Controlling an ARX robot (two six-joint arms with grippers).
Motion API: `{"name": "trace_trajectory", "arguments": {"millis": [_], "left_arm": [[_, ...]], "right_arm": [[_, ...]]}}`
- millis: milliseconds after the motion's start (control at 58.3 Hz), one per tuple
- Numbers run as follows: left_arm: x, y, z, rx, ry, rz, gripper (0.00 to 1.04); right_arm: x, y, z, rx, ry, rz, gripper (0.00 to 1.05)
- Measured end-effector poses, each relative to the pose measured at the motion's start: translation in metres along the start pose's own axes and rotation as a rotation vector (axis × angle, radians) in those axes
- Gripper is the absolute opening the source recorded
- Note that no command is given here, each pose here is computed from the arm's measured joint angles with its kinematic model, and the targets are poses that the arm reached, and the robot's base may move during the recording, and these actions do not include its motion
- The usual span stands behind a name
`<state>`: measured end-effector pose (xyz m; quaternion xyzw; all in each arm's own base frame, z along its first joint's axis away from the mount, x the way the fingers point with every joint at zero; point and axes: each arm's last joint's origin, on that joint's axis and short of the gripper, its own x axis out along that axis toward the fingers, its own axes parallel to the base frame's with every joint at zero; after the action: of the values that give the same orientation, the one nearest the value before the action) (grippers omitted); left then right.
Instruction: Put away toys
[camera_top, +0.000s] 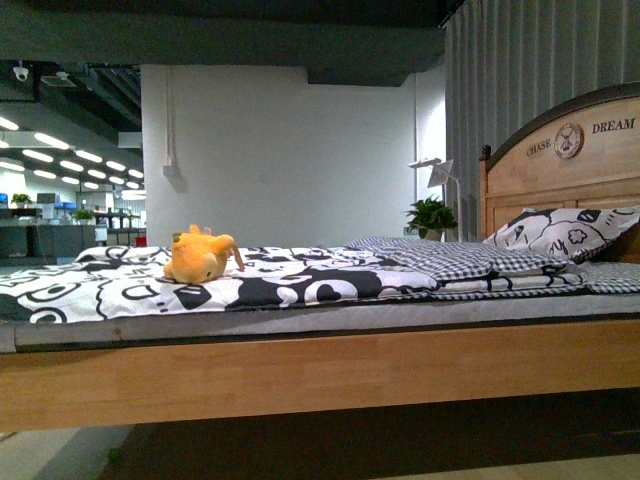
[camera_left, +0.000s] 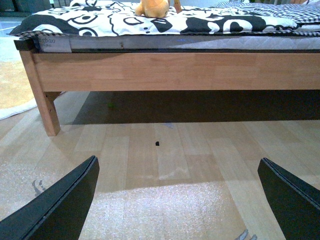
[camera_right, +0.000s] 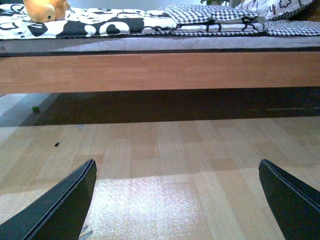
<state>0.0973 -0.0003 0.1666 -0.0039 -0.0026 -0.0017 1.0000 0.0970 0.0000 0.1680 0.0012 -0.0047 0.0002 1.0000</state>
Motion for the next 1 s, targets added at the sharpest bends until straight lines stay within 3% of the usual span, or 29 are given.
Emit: {"name": "trace_trajectory", "arguments": {"millis": [995], "left_arm": [[0.0,0.0,0.0,0.0,0.0,0.0,0.98]], "right_arm": [[0.0,0.0,0.0,0.0,0.0,0.0,0.98]]}}
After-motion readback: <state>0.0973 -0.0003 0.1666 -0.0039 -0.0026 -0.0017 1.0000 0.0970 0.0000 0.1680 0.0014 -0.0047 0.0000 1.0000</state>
